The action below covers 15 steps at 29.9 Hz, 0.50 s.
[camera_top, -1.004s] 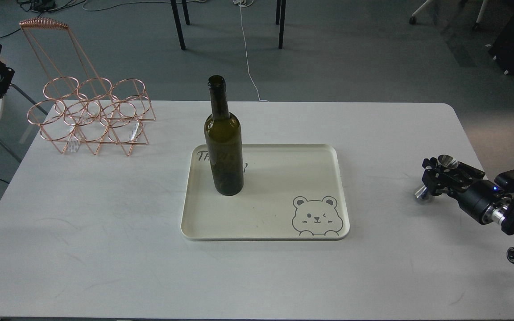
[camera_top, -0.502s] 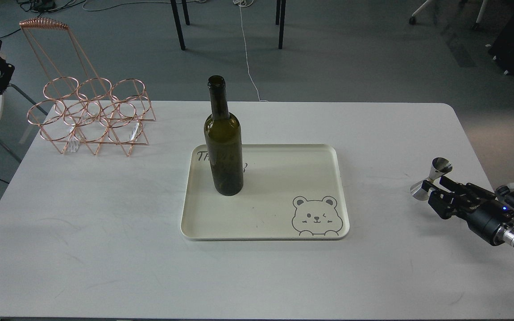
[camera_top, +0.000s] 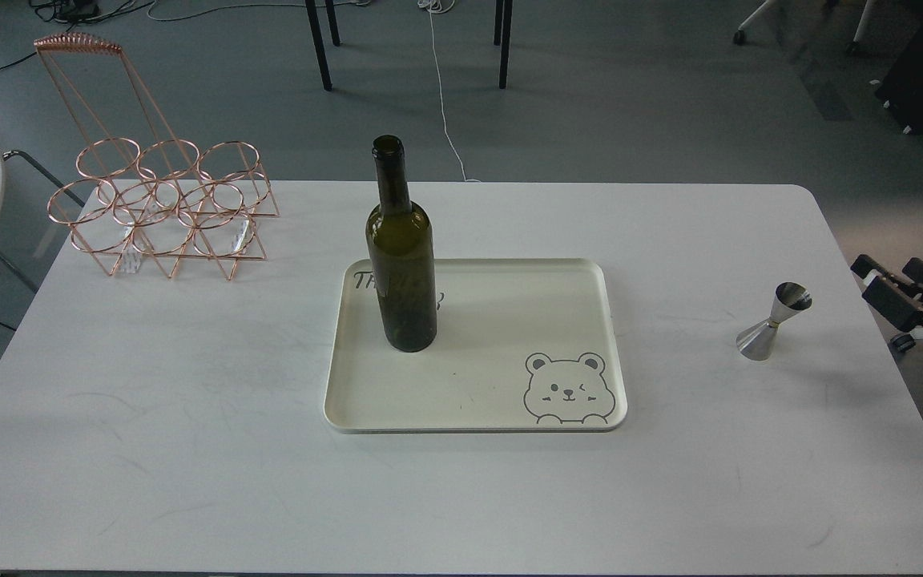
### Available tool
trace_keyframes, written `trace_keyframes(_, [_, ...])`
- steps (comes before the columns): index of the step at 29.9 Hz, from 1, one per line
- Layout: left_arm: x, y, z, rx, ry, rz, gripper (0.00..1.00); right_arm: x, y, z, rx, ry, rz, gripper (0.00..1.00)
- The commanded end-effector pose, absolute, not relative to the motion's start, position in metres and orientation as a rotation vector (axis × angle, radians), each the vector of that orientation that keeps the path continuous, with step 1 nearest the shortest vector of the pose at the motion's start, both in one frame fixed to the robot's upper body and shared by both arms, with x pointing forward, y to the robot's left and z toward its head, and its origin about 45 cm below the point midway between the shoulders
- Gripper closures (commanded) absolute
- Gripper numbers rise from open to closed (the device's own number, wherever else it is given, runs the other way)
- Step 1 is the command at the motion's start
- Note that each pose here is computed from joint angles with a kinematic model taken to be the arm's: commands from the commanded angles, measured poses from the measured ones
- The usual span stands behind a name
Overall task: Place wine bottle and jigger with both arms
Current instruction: 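Set the jigger on the table and withdraw the right gripper, then reach the left gripper toward the green wine bottle's neck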
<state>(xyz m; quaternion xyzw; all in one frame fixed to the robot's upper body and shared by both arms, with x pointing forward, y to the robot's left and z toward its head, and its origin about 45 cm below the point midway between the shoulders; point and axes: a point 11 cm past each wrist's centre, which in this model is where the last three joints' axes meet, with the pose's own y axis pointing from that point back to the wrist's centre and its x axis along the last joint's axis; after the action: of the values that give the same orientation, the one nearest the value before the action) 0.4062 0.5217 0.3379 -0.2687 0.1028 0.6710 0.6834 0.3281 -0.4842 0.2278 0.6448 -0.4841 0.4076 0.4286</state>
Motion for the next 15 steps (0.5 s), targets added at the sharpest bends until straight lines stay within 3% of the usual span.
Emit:
trace_keyframes(1, [0.395,0.507,0.360,-0.480,0.174,1.413,0.01,0.369,-0.482,0.287,1.577,-1.419,1.098,0.12])
trace_keyframes(6, [0.377,0.481,0.377,-0.260,0.078,1.286,0.02,0.398,-0.472,0.328,1.674,-1.628,1.031,0.06])
trace_keyframes(15, [0.348,0.406,0.389,0.133,-0.181,0.975,0.02,0.448,-0.427,0.342,2.082,-1.864,0.726,0.05])
